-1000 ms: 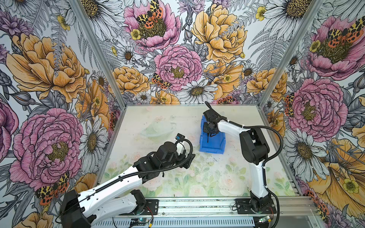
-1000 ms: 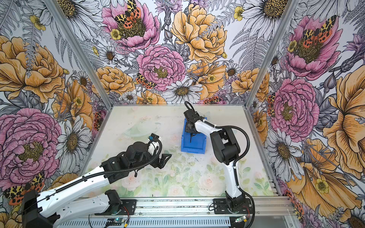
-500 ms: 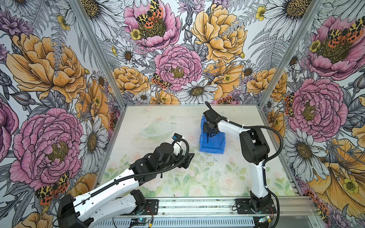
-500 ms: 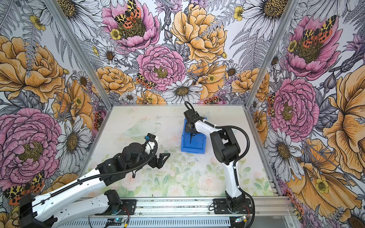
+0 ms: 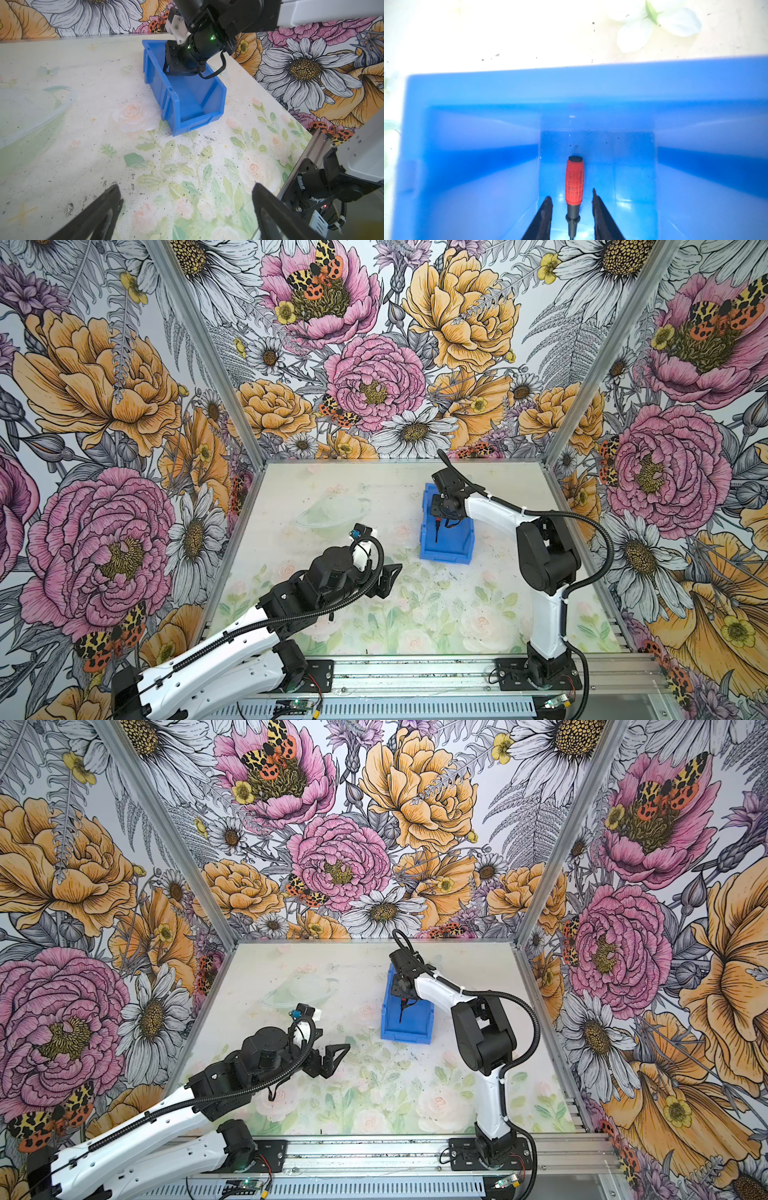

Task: Put the screwdriver in the bin
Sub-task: 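Lower the screwdriver into the blue bin and open the right gripper, then raise the right gripper out of the bin and draw it back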

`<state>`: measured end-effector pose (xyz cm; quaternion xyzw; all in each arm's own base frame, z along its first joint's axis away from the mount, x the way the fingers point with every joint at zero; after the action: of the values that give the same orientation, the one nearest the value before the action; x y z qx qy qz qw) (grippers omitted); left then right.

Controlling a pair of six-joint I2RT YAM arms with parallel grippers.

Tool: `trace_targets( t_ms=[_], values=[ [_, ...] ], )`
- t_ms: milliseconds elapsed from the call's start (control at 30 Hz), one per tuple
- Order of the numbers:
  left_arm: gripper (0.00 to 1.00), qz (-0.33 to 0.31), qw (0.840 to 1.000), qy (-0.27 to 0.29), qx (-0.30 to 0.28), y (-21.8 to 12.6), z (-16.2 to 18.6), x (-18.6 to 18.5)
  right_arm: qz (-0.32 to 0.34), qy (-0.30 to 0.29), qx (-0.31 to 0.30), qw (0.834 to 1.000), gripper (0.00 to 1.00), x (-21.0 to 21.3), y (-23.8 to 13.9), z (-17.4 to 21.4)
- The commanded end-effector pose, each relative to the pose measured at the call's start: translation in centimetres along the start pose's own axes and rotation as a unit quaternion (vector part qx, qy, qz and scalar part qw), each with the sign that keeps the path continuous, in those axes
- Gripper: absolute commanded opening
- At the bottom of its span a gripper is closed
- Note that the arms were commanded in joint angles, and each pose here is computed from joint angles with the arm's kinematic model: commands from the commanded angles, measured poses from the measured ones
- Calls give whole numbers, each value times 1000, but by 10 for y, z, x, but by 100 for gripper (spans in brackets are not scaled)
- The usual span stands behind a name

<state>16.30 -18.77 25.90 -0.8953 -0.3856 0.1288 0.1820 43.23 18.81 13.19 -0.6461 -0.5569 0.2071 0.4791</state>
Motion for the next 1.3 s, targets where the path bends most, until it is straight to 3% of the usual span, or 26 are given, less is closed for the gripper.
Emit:
trace_targets(
  t_ms=[0,533,1100,1267],
  values=[
    [99,-18,1000,-11,11,-6,11,5,-14,7,-32,999,36,4,-33,-7],
    [99,-69,997,-33,27,-32,33,22,-33,-10,-83,996,53,-17,-113,17],
    [99,-110,992,-65,-11,-51,40,36,-15,16,-171,985,99,-94,-175,57],
    [99,-118,991,-67,-14,-52,41,38,2,38,-222,974,99,-120,-192,59]
  ],
)
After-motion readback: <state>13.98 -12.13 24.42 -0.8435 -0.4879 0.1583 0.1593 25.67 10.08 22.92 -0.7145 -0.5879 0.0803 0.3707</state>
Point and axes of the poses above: each gripper's point midway between its finger pads, its own y axis out along the fingers, its own x axis along the line the jaws close on, z = x × y, the point moved 6 cm from there along -y, back along the fingers, and after that the axes turned 13 degrees about y, right-handed, at the moved point
